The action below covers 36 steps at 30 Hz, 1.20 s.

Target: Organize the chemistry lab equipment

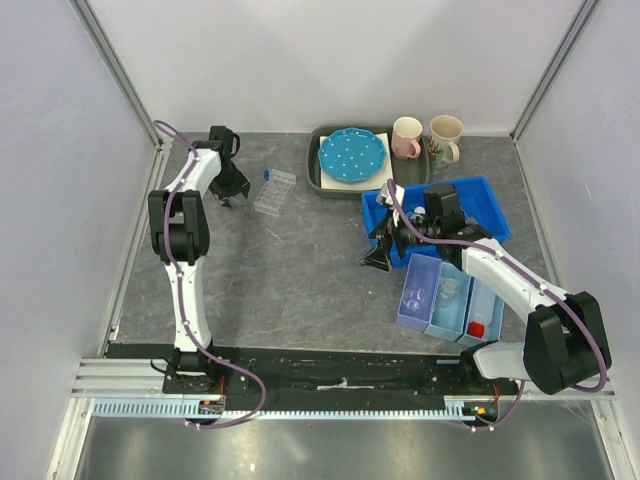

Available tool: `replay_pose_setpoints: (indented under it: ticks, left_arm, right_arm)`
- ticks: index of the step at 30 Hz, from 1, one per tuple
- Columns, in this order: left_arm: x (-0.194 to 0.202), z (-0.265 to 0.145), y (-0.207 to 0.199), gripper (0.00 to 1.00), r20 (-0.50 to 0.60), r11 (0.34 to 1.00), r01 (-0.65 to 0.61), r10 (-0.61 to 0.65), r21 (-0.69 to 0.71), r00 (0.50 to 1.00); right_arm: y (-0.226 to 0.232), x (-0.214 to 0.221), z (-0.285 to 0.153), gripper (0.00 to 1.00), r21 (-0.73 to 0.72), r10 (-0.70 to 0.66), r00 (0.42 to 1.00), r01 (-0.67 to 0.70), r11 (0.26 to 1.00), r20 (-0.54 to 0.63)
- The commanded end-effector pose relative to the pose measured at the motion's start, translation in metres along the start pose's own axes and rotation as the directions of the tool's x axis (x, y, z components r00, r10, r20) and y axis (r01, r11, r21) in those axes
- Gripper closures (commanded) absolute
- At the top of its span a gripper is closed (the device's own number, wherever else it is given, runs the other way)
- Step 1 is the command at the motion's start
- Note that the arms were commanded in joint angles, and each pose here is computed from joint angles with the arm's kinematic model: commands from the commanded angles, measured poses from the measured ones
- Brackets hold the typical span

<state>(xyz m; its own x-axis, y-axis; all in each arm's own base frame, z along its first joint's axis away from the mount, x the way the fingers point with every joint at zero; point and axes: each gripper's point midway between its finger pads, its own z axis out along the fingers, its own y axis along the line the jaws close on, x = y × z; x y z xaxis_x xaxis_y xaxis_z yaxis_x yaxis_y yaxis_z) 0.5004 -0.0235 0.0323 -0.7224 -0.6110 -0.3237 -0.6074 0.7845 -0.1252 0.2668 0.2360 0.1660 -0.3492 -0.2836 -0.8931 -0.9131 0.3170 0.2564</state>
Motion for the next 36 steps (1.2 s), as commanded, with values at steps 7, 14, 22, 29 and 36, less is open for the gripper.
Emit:
replay_pose_setpoints:
  ticks: [7,14,22,29,36]
  left_arm:
    - [0.006,0.011,0.003,0.58,-0.052,0.997,-0.06,0.057,-0.054,0.997]
    - [0.007,0.012,0.019,0.77,-0.051,0.985,-0.13,0.125,-0.111,0.991]
    - [-0.013,-0.033,0.016,0.88,0.104,0.992,-0.123,0.126,-0.036,0.987]
    - [0.011,-0.131,-0.006,0.89,0.313,0.925,-0.203,0.099,0.32,0.945]
    - [0.089,-0.216,-0.046,0.89,0.358,0.621,-0.311,0.053,0.719,0.932]
  right_arm:
    - [-0.001,-0.027,-0.006,0.02,0.01,-0.081,0.995,0.081,0.997,0.051]
    - [0.0,-0.028,-0.007,0.02,0.011,-0.086,0.995,0.086,0.996,0.054]
    - [0.001,-0.029,-0.008,0.02,0.008,-0.089,0.994,0.088,0.996,0.056]
    - [0.007,-0.028,-0.006,0.02,-0.03,-0.076,0.995,0.078,0.996,0.066]
    - [0.024,-0.031,-0.008,0.02,-0.106,-0.052,0.993,0.064,0.992,0.109]
